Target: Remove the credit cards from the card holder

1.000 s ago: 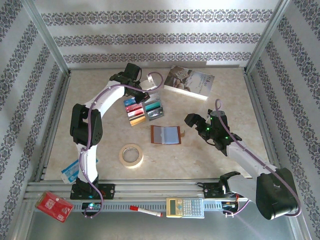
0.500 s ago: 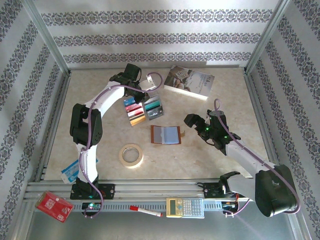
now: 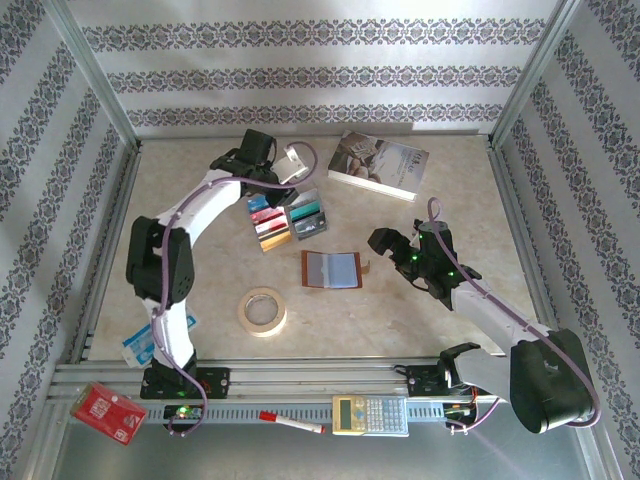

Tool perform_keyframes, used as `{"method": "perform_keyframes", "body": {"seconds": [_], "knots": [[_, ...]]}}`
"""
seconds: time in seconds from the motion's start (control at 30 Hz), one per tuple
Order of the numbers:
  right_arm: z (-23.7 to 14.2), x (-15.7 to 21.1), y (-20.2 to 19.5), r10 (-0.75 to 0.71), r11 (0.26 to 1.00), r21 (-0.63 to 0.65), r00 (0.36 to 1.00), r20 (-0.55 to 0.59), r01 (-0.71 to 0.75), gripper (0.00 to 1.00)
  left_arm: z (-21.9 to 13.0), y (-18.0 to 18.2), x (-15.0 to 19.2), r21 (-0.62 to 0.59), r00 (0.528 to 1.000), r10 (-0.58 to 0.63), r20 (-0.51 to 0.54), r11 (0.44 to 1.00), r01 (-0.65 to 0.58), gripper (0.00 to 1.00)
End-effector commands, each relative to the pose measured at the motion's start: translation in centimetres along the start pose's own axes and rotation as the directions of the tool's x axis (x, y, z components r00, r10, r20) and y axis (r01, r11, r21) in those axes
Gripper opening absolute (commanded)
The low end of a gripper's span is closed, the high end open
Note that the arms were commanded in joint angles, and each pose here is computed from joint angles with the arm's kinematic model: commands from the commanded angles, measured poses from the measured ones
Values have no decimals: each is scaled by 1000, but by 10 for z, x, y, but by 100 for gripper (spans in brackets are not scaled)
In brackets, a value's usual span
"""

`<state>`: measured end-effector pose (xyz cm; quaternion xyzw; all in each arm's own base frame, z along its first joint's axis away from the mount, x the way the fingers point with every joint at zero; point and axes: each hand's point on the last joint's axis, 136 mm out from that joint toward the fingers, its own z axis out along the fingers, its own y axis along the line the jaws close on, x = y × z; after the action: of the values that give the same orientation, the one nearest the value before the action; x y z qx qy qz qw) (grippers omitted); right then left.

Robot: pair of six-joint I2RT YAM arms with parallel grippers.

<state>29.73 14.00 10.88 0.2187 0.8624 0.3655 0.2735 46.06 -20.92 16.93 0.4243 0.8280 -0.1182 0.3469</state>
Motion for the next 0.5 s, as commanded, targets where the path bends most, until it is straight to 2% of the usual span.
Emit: {"method": "perform_keyframes", "body": {"seconds": [0.0,0.1,0.23,0.43,0.47], "knots": [[-5,-11,9,-48,999,-7,998,28,48,98,-53,24,-46,-144,964,-108,244,979,146,46],[-8,-14,10,-73,997,9,997,38,72,98,-80,27,-44,-200,914,-201,353,938,283,61],[-16,-24,17,-127,992,31,989,69,125,98,-126,38,-32,-291,821,-294,489,833,471,78],[-49,-62,41,-293,953,134,936,193,271,98,-185,42,-2,-396,743,-328,583,684,613,99],[-57,-72,46,-328,941,161,916,230,296,98,-196,42,2,-403,725,-328,606,659,635,100]]}}
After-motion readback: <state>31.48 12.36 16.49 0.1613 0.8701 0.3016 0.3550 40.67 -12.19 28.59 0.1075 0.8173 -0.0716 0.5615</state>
